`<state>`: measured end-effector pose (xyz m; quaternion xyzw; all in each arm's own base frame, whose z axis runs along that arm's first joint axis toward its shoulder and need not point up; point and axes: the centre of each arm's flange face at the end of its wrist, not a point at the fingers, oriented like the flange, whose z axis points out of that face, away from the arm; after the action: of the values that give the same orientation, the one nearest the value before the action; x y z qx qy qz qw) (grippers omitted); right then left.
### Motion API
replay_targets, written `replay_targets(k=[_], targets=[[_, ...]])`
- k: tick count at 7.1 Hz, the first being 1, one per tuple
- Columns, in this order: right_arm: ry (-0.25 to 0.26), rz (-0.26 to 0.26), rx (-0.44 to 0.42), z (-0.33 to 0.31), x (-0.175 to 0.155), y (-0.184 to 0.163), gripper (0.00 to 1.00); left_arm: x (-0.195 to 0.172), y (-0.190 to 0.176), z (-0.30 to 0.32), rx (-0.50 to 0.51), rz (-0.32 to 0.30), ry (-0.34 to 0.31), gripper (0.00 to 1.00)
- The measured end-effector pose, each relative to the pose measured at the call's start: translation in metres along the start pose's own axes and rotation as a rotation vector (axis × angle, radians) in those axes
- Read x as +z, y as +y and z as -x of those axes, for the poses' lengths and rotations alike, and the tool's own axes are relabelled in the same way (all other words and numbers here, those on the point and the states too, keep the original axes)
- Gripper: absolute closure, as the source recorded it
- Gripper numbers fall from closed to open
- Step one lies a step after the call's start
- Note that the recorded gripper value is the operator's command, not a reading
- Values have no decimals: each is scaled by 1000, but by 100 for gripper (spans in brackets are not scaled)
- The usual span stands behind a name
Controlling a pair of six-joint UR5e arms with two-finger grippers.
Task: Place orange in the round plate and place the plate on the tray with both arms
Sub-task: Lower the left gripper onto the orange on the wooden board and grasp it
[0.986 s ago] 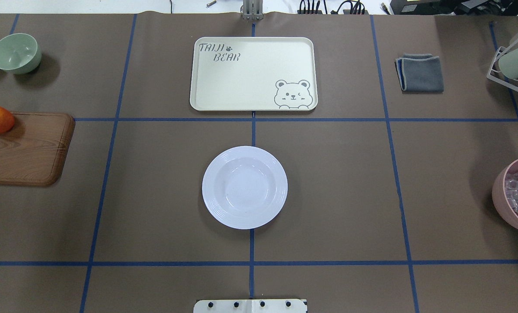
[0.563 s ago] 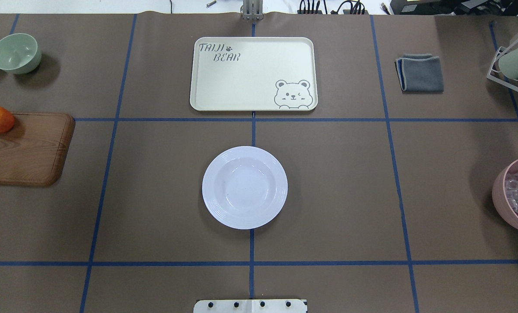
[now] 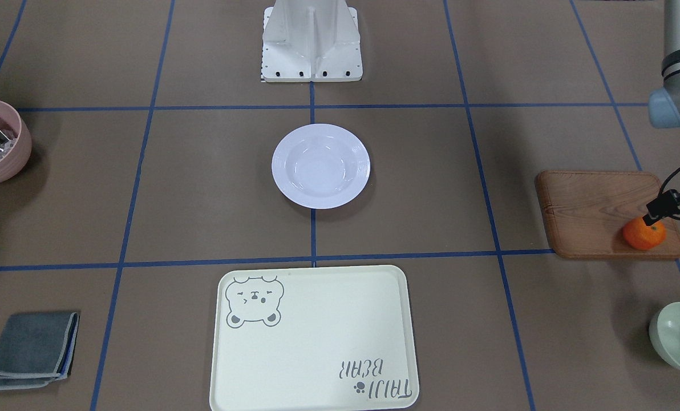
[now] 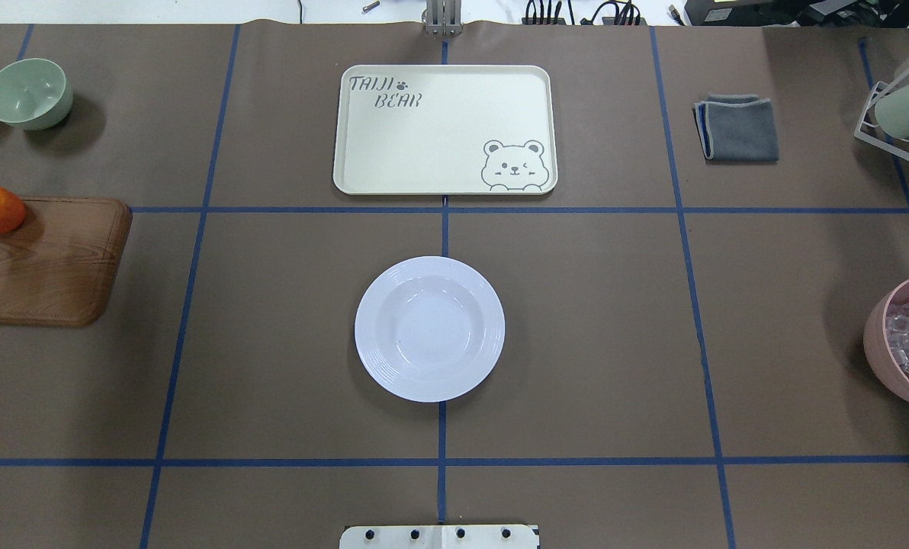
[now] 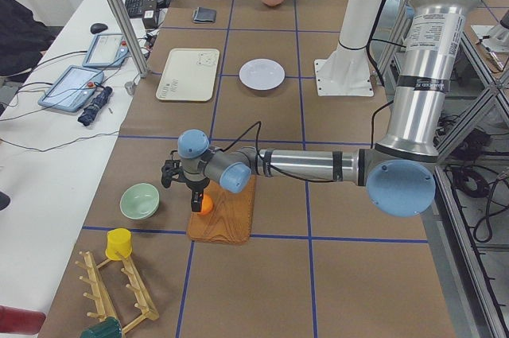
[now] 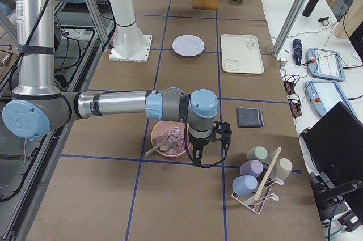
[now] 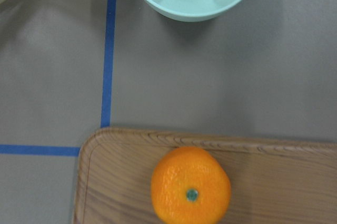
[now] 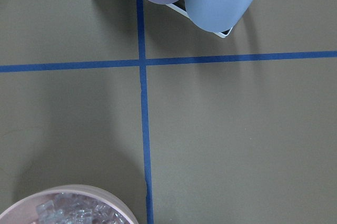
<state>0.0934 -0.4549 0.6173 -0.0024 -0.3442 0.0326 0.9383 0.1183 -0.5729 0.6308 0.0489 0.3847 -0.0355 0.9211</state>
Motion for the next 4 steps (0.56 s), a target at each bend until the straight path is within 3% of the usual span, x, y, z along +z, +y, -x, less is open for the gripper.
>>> replay_targets(k=[4], targets=[[-27, 3, 4, 4, 0, -2, 0, 29, -3, -19, 32, 21, -26, 2]])
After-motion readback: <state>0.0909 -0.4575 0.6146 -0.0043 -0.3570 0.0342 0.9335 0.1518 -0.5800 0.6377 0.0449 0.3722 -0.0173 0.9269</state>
